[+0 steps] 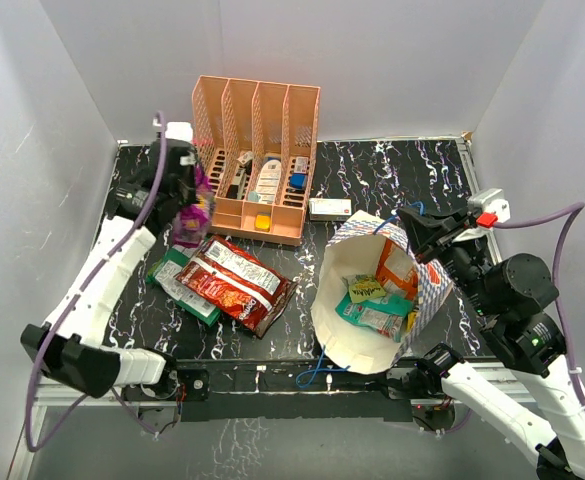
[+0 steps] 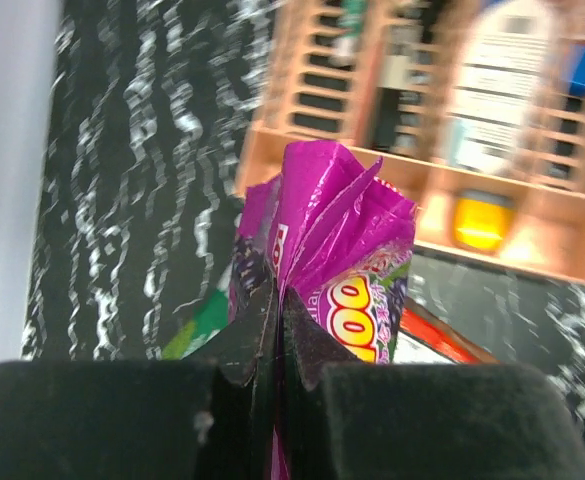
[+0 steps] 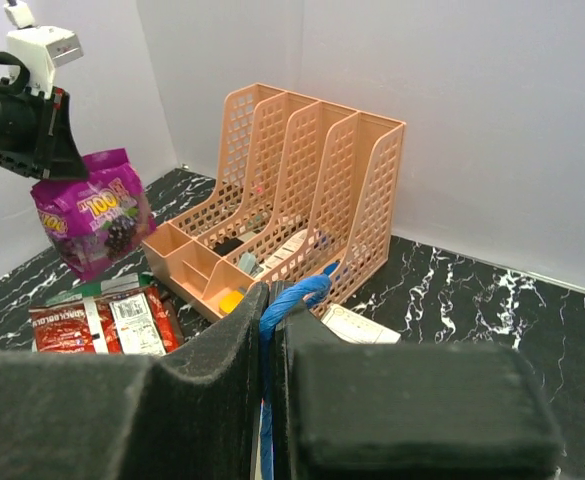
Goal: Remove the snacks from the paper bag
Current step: Place the snack at the center of the board.
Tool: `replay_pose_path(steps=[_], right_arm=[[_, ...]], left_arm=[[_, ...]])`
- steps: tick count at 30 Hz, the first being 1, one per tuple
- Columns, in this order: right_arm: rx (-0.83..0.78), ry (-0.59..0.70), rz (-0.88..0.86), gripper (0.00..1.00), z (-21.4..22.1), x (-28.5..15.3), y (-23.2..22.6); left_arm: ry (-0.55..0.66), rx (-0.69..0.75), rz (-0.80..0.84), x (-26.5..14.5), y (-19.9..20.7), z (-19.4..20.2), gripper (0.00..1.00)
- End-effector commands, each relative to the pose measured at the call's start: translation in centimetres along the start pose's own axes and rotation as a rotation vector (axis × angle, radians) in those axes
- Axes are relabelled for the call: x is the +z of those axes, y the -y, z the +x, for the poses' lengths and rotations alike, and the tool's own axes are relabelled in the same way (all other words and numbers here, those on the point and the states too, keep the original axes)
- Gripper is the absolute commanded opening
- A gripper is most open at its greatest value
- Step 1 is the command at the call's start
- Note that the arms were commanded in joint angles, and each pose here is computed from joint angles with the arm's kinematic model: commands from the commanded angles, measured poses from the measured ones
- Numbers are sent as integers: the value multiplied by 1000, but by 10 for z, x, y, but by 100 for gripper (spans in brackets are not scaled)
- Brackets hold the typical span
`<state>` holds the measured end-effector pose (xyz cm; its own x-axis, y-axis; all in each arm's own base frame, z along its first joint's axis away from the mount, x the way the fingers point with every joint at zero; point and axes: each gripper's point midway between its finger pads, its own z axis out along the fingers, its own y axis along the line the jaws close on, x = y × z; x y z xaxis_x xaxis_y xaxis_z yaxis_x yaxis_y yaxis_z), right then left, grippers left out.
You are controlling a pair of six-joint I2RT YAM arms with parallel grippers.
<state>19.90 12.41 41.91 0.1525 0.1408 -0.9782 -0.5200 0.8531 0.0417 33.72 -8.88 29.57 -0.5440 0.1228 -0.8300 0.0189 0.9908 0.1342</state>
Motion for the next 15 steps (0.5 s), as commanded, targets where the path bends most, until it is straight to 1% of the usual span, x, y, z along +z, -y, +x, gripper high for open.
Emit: replay_pose_path(steps=[1,3,5,8,9,11,13,15], right_arm=[[42,71,47,7,-15,8,6],[41,76,40,7,-17,10,5],[40,78,33,7,-18,12,4],[43,76,22,7,-17,13,1],[46,76,20,7,-17,13,1],[48,73,19,7,-14,12,1],[50,75,27,7,-12,9,3],[48,75,35,7,-12,7,4]], left_arm=[[42,-197,-159,27,-65,-15,0],[6,-183,-257,39,-88,-4,0],[9,-144,-400,44,-117,4,0],[16,-87,-542,51,-151,18,0],[14,-78,-567,56,-158,25,0],[-10,-80,-573,69,-166,41,0],[-30,-72,-519,86,-160,57,0],[-87,-43,-488,106,-153,85,0]])
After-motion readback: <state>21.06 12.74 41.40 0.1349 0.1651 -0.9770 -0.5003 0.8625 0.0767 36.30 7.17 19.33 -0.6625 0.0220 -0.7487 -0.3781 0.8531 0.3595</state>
